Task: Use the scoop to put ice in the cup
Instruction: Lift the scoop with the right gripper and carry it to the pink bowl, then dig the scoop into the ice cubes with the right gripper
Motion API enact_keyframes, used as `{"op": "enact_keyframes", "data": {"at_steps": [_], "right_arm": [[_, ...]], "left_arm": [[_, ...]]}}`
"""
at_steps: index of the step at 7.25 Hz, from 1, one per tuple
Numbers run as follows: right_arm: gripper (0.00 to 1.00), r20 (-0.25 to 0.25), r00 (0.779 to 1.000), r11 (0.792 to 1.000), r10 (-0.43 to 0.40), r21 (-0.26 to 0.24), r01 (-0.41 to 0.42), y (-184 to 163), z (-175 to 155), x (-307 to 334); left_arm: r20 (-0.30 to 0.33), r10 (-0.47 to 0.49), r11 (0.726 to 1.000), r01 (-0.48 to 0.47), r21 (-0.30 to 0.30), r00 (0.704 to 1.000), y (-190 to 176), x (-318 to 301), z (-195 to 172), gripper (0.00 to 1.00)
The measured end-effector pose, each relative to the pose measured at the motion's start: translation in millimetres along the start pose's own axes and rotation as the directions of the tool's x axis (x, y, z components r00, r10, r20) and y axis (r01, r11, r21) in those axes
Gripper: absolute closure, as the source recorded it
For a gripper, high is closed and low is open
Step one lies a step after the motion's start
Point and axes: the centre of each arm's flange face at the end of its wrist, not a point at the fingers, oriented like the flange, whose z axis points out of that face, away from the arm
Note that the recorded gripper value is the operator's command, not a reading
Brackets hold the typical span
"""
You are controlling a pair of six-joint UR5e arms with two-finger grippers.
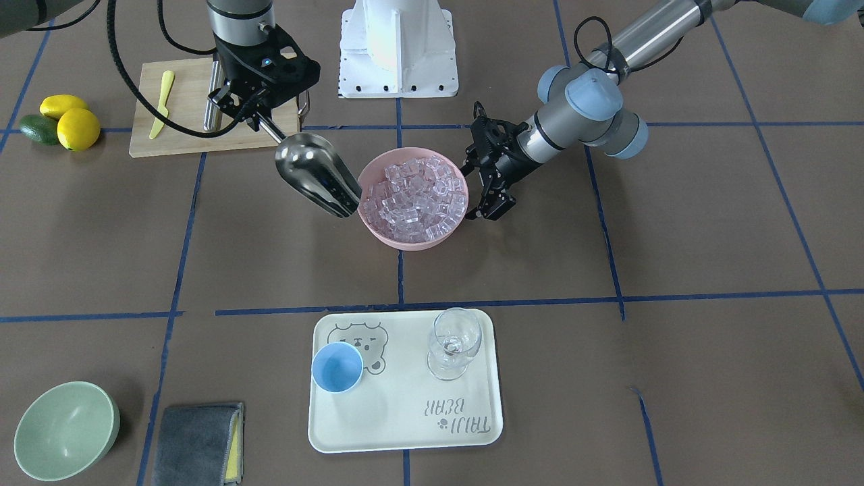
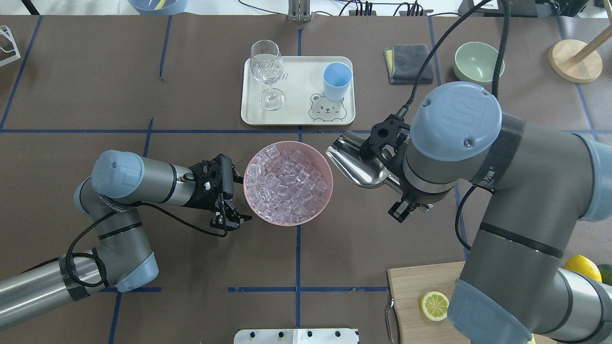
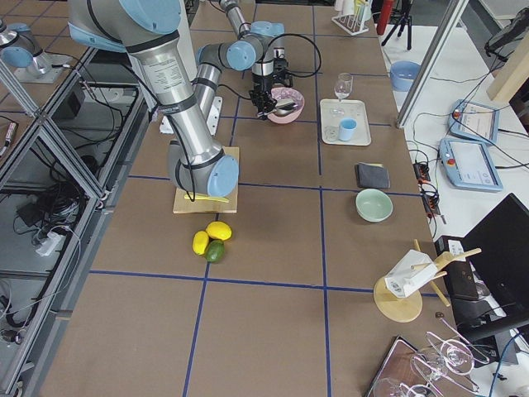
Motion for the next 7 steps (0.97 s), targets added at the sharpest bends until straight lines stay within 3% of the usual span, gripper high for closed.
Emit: {"op": "enact_keyframes", "data": {"at_steps": [3, 7], "right_arm": [[1.0, -0.02, 0.986, 0.977, -0.164, -0.144, 0.159, -28, -12, -23], [1.0, -0.024, 0.982, 0.947, -0.188, -0.269, 0.175, -82, 2, -41]], "left_arm": [[0.024, -0.002, 1.0, 0.002, -0.005, 1.0, 2, -3, 3, 0.0], [0.025, 0.003, 1.0, -0.003, 0.008, 1.0, 2, -2, 3, 0.0]]}}
